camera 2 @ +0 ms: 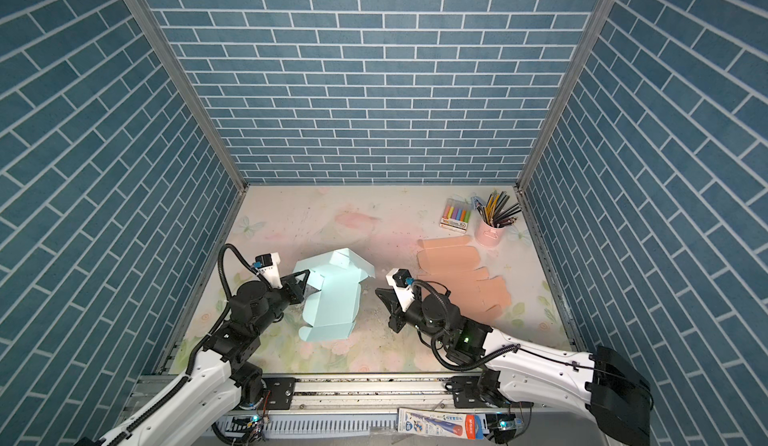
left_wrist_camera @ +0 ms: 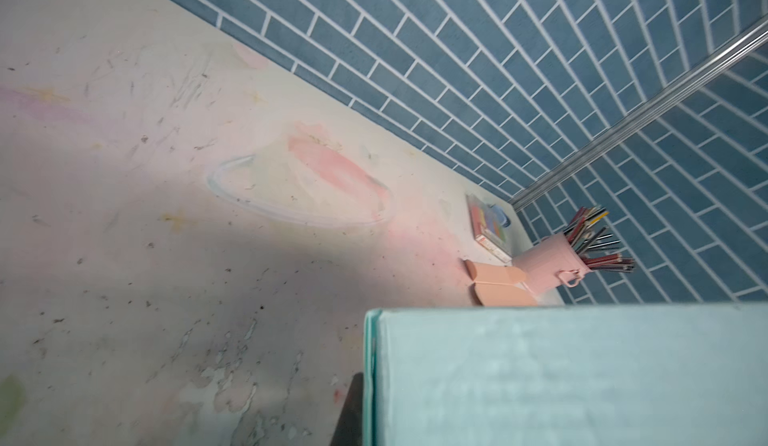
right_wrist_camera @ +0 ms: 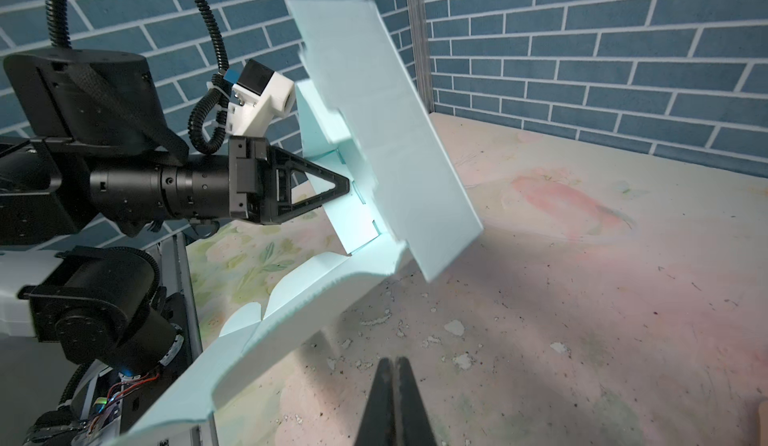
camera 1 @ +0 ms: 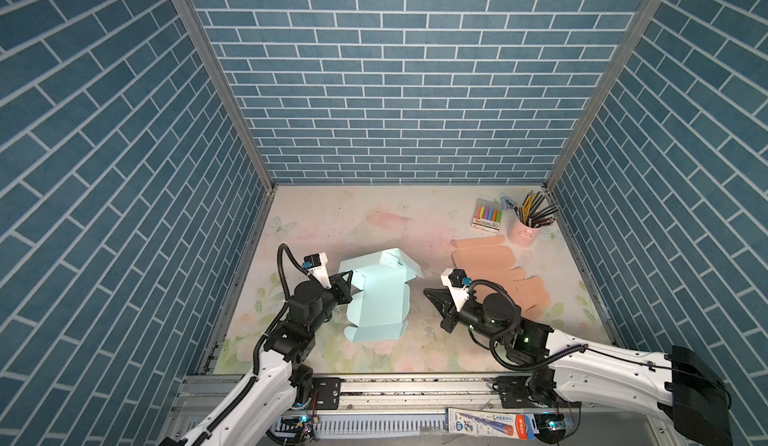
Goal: Fold the paper box
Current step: 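Lift the lid flap upward with the right gripper while the left holds the wall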
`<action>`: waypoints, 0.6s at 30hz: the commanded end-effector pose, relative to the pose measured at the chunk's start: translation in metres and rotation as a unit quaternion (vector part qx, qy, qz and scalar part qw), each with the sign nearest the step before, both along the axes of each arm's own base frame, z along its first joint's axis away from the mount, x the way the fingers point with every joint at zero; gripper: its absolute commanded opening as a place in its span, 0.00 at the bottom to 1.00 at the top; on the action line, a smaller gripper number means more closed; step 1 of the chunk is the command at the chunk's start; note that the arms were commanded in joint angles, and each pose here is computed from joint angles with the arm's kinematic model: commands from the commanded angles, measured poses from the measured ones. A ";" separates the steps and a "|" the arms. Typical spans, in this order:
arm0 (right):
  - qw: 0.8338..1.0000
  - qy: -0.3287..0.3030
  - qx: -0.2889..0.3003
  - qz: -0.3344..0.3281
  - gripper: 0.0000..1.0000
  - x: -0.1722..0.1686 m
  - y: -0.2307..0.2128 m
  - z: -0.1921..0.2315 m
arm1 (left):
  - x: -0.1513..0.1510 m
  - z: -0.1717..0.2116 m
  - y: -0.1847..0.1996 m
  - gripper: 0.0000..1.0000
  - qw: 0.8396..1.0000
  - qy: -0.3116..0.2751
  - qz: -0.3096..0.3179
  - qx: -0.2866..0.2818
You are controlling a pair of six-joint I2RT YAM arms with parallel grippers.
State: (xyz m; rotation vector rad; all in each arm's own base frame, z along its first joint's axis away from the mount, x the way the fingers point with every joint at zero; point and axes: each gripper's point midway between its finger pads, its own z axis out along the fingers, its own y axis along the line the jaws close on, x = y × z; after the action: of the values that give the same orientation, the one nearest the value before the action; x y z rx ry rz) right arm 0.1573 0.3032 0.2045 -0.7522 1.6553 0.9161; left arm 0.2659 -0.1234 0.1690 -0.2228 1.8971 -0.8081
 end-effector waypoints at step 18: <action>0.992 -0.043 0.120 0.025 0.00 0.007 0.032 0.067 | -0.011 0.024 -0.014 0.00 0.998 -0.016 -0.047 -0.046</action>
State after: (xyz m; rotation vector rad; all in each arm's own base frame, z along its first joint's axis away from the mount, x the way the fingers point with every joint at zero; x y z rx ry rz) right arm 0.1629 0.3315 0.2517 -0.7012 1.4779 1.0329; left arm 0.2559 -0.1371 0.1917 -0.1811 1.8605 -0.9452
